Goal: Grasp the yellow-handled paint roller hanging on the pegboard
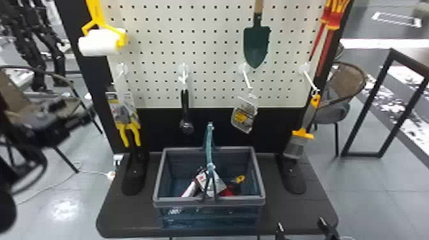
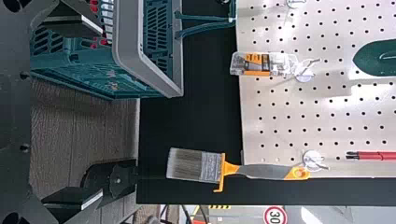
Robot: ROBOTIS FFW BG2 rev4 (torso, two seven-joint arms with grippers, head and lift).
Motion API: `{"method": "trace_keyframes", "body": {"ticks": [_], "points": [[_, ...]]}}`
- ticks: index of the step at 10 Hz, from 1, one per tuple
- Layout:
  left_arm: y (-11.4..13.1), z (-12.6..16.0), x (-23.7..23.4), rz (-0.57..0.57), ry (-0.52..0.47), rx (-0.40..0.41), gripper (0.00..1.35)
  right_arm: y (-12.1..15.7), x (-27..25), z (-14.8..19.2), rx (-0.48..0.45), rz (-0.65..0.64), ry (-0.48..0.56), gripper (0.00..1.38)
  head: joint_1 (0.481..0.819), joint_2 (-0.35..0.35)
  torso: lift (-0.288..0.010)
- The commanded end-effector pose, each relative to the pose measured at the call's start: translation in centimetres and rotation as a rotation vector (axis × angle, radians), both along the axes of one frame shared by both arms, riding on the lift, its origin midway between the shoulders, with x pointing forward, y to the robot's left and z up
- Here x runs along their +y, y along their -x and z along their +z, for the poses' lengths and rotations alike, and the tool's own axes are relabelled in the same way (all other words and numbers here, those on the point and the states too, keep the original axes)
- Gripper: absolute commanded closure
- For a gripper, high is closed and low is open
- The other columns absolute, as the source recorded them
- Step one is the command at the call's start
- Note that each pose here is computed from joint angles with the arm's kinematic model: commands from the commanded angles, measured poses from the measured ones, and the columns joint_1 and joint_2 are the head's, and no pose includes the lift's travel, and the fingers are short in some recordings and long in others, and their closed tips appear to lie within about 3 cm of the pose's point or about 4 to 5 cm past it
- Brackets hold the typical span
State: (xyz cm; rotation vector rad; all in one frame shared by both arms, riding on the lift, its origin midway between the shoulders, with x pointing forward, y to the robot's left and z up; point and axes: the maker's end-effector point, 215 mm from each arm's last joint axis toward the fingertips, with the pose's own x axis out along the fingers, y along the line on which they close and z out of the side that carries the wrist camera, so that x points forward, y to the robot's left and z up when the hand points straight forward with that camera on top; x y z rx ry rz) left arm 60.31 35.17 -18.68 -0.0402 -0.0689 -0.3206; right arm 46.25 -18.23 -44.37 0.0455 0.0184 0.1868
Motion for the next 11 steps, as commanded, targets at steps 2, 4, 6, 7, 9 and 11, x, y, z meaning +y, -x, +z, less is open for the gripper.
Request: {"method": "trace_keyframes", "body": {"ticks": [2,4,6,7,9,11], "points": [[-1.4,7.8,3.1,0.005,-0.078,-0.069,0.26,-0.1,0.6,-0.1,0.006,0.012,0.003,0.10,0.549,0.000,-0.100],[-2.3,10.8,3.9,-0.040,-0.046,-0.090,0.27,-0.2,0.7,-0.1,0.006,0.015,0.001,0.10,0.549,0.000,-0.100],[-3.9,12.8,1.6,-0.130,-0.012,-0.098,0.31,-0.3,0.7,-0.1,0.006,0.015,0.002,0.10,0.549,0.000,-0.100],[-4.6,13.7,-0.2,-0.180,0.010,-0.102,0.31,-0.4,0.7,0.0,0.005,0.017,0.005,0.10,0.549,0.000,-0.100],[-5.2,15.9,-3.9,-0.288,0.045,-0.110,0.30,-0.7,0.9,0.2,0.000,0.020,0.006,0.10,0.549,0.000,-0.100],[-4.9,17.7,-6.6,-0.362,0.056,-0.116,0.30,-0.6,0.9,0.0,0.004,0.022,0.006,0.10,0.549,0.000,-0.100]]}}
